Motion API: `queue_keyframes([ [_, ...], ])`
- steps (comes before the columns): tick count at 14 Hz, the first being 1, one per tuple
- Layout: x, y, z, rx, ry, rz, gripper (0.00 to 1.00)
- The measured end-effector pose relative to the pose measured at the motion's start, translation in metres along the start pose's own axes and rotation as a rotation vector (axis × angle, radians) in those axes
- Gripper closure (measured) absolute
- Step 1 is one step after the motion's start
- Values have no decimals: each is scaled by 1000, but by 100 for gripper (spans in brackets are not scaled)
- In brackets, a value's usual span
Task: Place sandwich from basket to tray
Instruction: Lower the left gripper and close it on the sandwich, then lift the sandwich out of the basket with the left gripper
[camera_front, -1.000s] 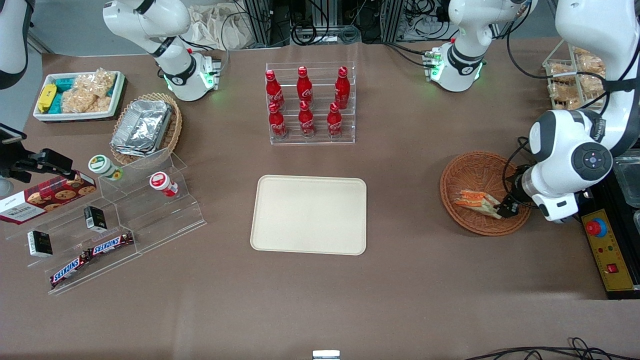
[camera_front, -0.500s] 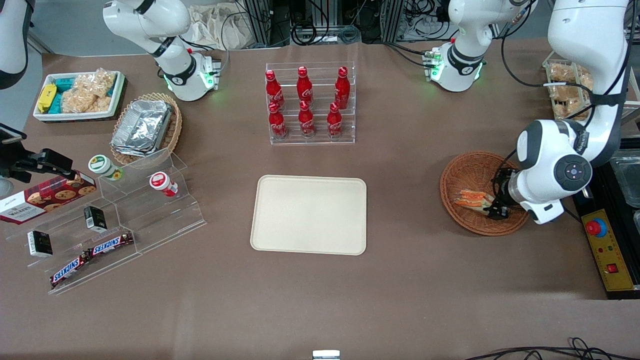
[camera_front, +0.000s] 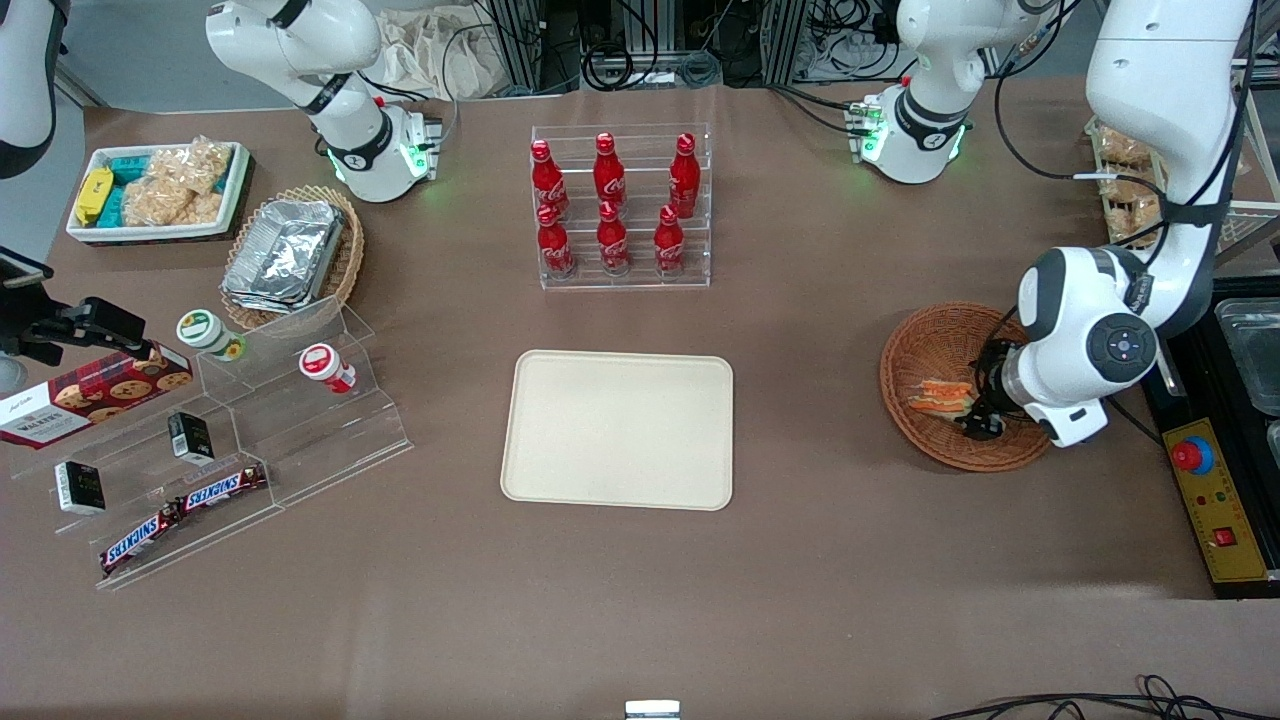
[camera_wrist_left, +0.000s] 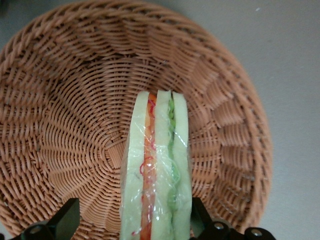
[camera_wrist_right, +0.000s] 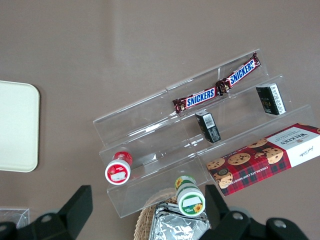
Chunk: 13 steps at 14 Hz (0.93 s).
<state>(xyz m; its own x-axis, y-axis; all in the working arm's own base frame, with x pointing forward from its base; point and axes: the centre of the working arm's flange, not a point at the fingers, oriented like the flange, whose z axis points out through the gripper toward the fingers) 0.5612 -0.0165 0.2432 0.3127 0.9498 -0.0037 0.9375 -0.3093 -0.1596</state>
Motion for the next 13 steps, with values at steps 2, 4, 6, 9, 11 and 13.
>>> queue_keyframes([
  [2, -2, -2, 3, 12, -3, 2, 4],
  [4, -10, 1, 0, 23, -4, 21, 23],
  [6, -20, 8, -13, 27, 1, 40, 45],
  [9, -20, 19, -53, 56, 5, 89, 66],
  [11, -17, 25, -96, 65, 9, 172, 72],
  [13, -16, 28, -143, 64, 14, 275, 81],
])
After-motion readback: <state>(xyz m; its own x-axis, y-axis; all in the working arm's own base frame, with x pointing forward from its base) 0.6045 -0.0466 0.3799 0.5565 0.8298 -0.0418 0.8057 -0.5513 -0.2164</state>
